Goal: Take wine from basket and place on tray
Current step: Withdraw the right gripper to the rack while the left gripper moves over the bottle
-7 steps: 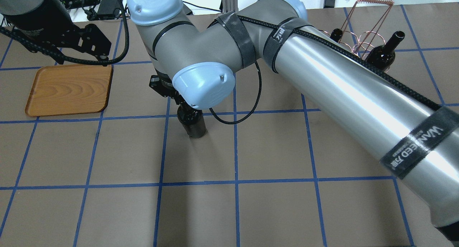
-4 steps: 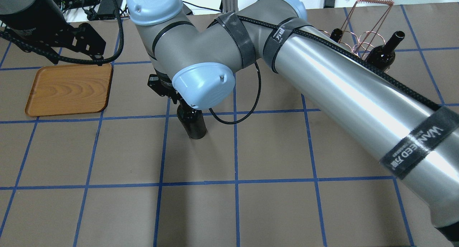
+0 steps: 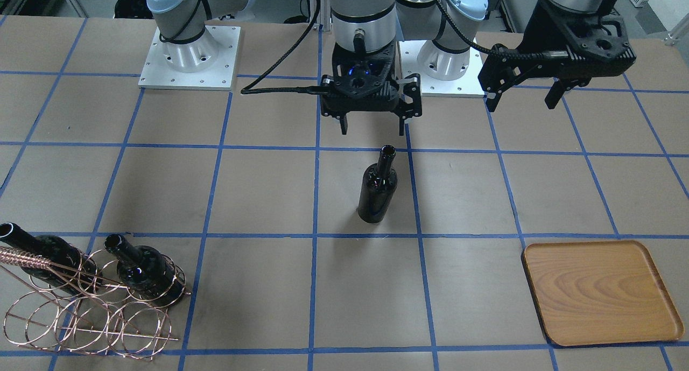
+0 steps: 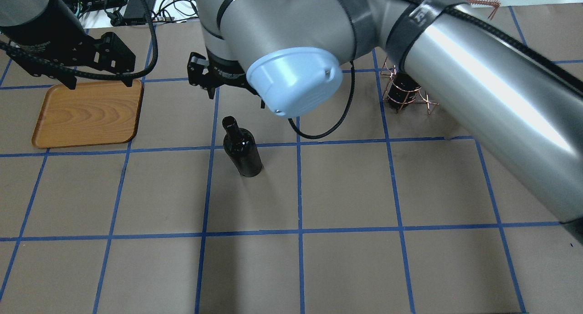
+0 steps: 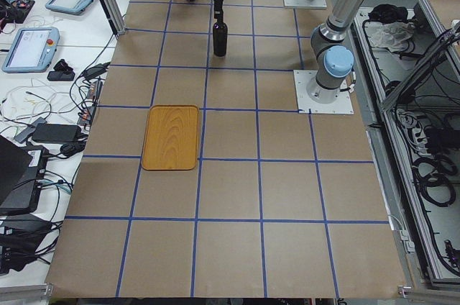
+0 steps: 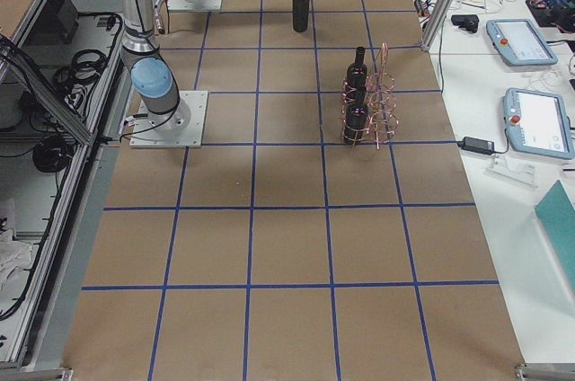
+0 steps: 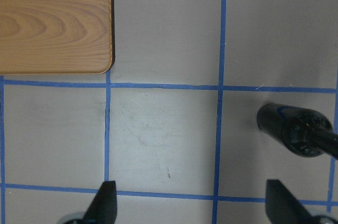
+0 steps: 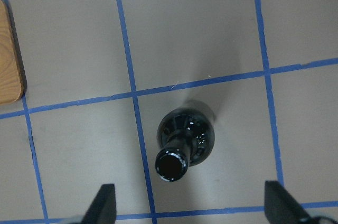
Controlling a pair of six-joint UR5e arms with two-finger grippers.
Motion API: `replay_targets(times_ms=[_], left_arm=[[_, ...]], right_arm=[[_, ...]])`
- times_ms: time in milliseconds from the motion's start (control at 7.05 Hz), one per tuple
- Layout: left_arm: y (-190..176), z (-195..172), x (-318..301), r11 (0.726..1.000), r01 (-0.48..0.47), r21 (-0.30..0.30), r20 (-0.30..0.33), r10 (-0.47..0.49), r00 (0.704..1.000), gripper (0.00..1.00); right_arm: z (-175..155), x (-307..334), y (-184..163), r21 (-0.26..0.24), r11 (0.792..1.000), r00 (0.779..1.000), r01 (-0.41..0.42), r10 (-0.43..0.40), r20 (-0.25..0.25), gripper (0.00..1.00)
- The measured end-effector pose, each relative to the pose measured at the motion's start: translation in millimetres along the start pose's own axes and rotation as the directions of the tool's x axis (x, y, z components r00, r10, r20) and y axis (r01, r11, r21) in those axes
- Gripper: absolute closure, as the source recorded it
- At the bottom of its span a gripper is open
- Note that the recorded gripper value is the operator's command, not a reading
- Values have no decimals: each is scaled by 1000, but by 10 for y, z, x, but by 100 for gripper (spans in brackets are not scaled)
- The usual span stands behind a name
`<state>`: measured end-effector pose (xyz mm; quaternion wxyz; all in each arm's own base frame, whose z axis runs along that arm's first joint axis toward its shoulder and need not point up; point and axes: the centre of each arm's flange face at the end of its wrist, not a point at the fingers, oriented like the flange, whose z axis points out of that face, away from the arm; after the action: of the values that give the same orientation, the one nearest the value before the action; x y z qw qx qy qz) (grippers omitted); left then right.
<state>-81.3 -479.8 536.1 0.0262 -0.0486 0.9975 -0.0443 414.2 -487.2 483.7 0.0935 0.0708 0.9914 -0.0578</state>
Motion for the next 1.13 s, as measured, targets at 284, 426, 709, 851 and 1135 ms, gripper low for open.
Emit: replay_targets(times_ms=[284,426,709,851,1135], left_arm=[[16,137,356,999,44,-29,-12,-45,999,0],[46,222,612,998,41,-48,-18,-42,999,0],[92,433,1096,996,-12,-88,-34,9,999,0],[54,568,1252,994,-35,-99,-59,29,998,0],[0,931,1410,989,-83,-123,-92,71,993,0]], right_arm=[[-307,828,-603,49,995,993,92,-88,-73,0],[-452,1263,-833,54,994,991,90,-84,-107,0],[-590,1839,-1062,56,997,990,46,-38,-137,0],[-564,2009,-1101,42,996,987,74,-67,-147,0],[-517,2166,-1063,5,982,969,187,-184,-168,0]])
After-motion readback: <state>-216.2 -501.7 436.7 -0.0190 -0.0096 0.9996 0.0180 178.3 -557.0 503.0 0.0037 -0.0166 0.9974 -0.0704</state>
